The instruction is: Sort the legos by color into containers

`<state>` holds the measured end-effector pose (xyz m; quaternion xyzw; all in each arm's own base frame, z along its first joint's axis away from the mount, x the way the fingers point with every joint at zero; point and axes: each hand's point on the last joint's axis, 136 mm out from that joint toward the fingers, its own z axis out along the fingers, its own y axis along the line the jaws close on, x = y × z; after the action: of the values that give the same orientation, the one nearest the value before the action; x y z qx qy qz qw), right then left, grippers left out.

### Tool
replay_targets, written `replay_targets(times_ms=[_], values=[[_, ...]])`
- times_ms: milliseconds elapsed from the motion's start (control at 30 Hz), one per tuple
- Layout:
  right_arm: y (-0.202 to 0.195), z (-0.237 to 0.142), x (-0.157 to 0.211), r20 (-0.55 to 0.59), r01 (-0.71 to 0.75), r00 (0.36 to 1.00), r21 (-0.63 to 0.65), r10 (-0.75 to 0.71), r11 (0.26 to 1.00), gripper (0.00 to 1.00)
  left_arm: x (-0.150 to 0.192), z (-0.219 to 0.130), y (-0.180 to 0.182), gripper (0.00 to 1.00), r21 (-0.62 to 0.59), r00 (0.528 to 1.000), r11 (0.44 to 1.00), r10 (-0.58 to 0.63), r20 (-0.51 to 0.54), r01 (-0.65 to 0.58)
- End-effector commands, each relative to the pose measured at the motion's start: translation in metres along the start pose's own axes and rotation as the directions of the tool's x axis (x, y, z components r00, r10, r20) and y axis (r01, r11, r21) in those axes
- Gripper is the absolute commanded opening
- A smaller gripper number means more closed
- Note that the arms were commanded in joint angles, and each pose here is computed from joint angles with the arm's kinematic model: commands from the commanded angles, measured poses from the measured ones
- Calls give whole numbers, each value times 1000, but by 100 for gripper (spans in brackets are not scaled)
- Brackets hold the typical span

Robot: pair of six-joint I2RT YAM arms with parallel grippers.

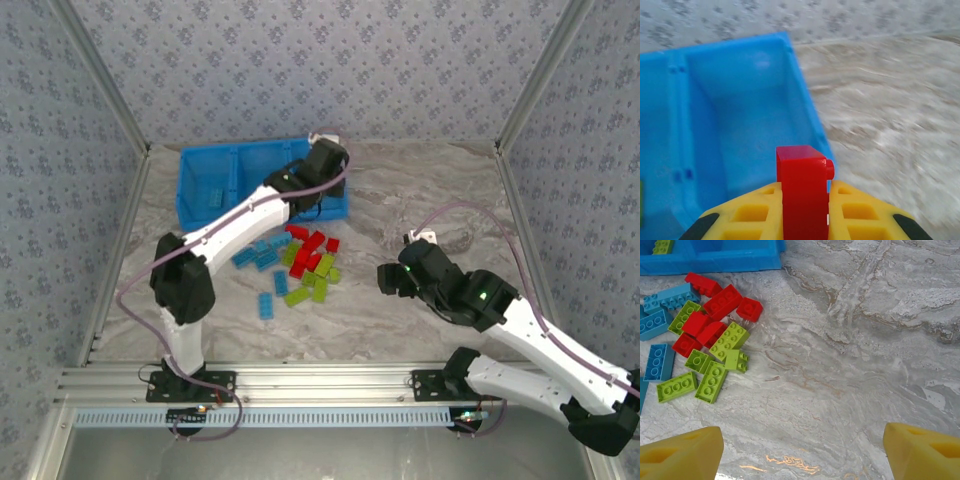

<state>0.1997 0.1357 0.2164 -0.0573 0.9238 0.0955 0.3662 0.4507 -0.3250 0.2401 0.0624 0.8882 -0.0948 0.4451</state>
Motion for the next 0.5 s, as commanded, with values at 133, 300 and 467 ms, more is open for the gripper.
replay_targets(times_ms=[133, 300, 467], values=[[-6, -12, 2, 13, -85, 996, -21, 86, 996, 86, -11, 75, 46, 20, -77, 996, 996, -45, -72, 39], [-6, -12, 6, 5, -106, 994, -27, 106, 994, 86, -33, 75, 40, 39, -26, 997, 999, -27, -75, 25], [6, -4, 6, -13, -121, 993, -61, 121, 991, 87, -56, 24, 25, 43, 40, 999, 999, -1, -32, 2]])
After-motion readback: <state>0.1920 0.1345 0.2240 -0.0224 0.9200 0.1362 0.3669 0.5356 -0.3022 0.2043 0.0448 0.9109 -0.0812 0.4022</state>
